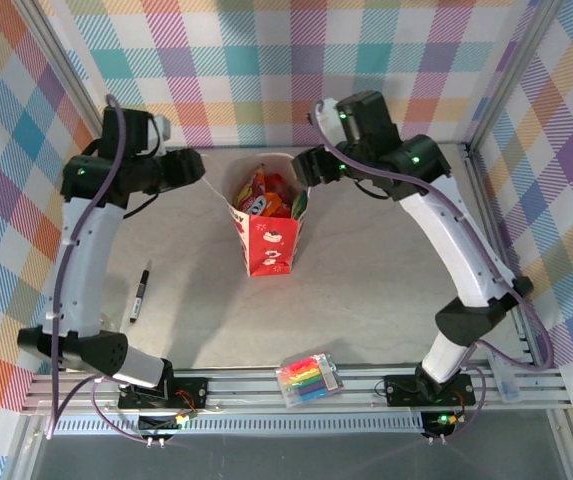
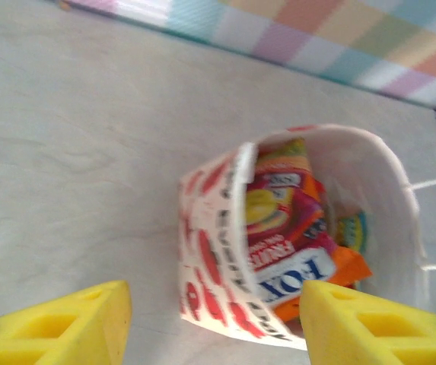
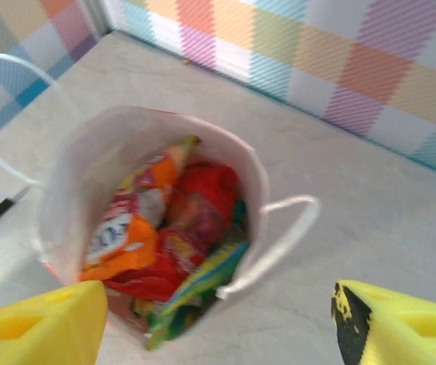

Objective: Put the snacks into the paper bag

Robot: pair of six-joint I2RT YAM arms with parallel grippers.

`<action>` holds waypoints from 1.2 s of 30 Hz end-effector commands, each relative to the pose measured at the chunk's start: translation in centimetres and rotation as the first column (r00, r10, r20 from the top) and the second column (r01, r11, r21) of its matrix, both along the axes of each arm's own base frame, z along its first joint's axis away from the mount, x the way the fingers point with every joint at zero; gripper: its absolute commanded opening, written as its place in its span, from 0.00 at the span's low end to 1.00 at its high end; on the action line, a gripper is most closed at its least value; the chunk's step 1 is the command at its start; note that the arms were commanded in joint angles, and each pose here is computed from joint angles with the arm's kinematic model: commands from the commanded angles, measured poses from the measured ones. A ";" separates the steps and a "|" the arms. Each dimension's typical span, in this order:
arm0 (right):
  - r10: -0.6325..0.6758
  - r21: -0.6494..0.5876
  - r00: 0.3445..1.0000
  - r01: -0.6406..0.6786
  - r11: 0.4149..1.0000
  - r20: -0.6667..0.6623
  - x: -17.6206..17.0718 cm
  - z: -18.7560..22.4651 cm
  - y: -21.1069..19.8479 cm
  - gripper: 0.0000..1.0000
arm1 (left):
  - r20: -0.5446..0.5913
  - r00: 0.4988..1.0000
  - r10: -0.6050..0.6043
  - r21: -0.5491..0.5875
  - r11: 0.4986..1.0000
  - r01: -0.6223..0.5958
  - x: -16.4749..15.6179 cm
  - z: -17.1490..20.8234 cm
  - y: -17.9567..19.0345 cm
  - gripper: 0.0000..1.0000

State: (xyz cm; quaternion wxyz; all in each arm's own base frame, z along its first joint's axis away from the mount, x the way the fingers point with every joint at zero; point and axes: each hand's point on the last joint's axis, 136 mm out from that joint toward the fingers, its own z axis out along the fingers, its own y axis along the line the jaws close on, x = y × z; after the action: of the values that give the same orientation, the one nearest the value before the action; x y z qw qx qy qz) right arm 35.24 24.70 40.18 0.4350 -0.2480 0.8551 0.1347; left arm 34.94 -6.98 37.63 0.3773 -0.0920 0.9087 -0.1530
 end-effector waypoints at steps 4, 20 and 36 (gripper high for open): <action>-0.235 0.043 0.970 0.233 0.972 0.055 0.5 0.6 -9.6 0.85 | 0.033 0.982 0.185 0.044 0.981 -0.187 -2.6 0.2 6.3 0.61; -0.457 0.064 0.879 0.468 0.881 -0.134 -0.2 -16.1 -18.7 0.92 | 0.011 0.944 0.330 0.115 0.937 -0.329 -1.8 -12.6 9.2 0.68; -0.678 0.143 0.734 0.675 0.723 -0.041 1.6 -25.7 -26.3 1.00 | 0.304 0.879 0.367 0.230 0.867 -0.441 2.0 -20.5 12.4 1.00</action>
State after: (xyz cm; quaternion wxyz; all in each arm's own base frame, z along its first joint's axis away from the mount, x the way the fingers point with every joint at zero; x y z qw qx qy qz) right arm 34.94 -0.88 13.04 0.4198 0.0990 0.9016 0.0321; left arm 34.49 4.63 14.41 0.4465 -0.1977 0.8713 0.0495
